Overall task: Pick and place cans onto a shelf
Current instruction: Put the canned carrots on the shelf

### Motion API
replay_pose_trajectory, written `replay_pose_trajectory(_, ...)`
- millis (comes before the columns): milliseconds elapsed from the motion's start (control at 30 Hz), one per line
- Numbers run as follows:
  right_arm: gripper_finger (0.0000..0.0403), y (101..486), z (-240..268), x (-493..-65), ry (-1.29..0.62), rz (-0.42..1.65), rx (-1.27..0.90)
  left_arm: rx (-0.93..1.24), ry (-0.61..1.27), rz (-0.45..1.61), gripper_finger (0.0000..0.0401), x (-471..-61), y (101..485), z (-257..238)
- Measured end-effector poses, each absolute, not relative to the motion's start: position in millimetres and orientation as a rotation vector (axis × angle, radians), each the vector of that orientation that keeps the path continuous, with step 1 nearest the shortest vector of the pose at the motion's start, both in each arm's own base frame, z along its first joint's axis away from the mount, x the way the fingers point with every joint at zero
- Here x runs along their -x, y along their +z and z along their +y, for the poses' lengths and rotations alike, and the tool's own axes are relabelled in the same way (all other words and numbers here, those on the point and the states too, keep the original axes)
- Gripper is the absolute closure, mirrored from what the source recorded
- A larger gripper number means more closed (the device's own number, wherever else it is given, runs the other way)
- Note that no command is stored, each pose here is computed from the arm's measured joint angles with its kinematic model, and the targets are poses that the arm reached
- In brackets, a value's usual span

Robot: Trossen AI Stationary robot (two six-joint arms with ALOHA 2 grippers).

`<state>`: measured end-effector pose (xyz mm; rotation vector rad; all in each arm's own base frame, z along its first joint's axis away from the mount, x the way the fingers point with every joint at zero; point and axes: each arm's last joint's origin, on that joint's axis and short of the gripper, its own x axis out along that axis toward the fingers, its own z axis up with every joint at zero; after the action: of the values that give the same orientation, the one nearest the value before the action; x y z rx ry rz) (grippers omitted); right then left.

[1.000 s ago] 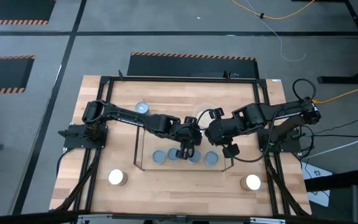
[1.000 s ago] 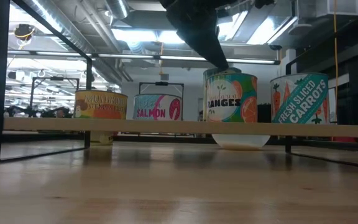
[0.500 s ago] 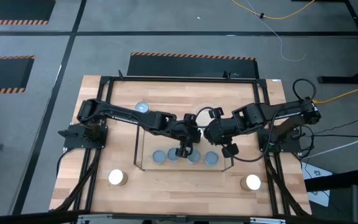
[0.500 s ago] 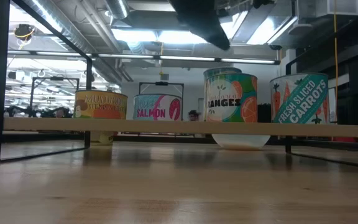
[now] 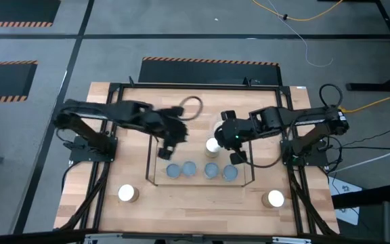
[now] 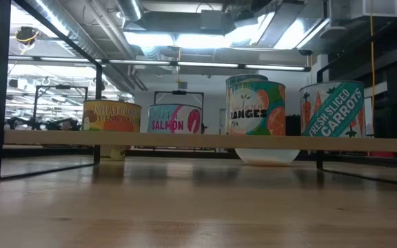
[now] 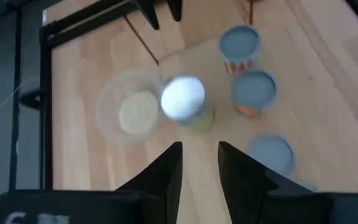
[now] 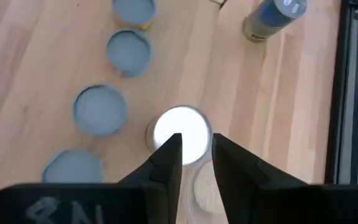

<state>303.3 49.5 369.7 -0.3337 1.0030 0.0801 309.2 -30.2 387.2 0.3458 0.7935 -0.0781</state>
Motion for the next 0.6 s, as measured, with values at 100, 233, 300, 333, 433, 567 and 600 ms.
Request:
replay_pose_trajectory(100, 0.0311, 360, 44, -308, 0.083, 1.002, 0.299, -0.317, -0.066, 0.772, 0.0305, -277, 395, -27)
replay_pose_trajectory(233, 0.0311, 345, 40, -316, 0.094, 0.967, 0.241, -0.253, -0.045, 0.717, 0.0305, -234, 386, -23)
replay_pose_trajectory(300, 0.0311, 339, 39, -321, 0.089, 0.936, 0.236, -0.216, -0.036, 0.677, 0.0305, -218, 376, -23)
replay_pose_trajectory(333, 0.0311, 336, 39, -322, 0.089, 0.923, 0.235, -0.204, -0.036, 0.661, 0.0305, -211, 369, -23)
replay_pose_trajectory(433, 0.0311, 326, 40, -326, 0.088, 0.895, 0.233, -0.163, -0.035, 0.603, 0.0305, -191, 354, -24)
replay_pose_trajectory(567, 0.0311, 309, 40, -328, 0.088, 0.894, 0.229, -0.13, -0.035, 0.538, 0.0305, -173, 338, -23)
replay_pose_trajectory(600, 0.0311, 305, 40, -328, 0.085, 0.901, 0.221, -0.13, -0.034, 0.528, 0.0305, -170, 334, -23)
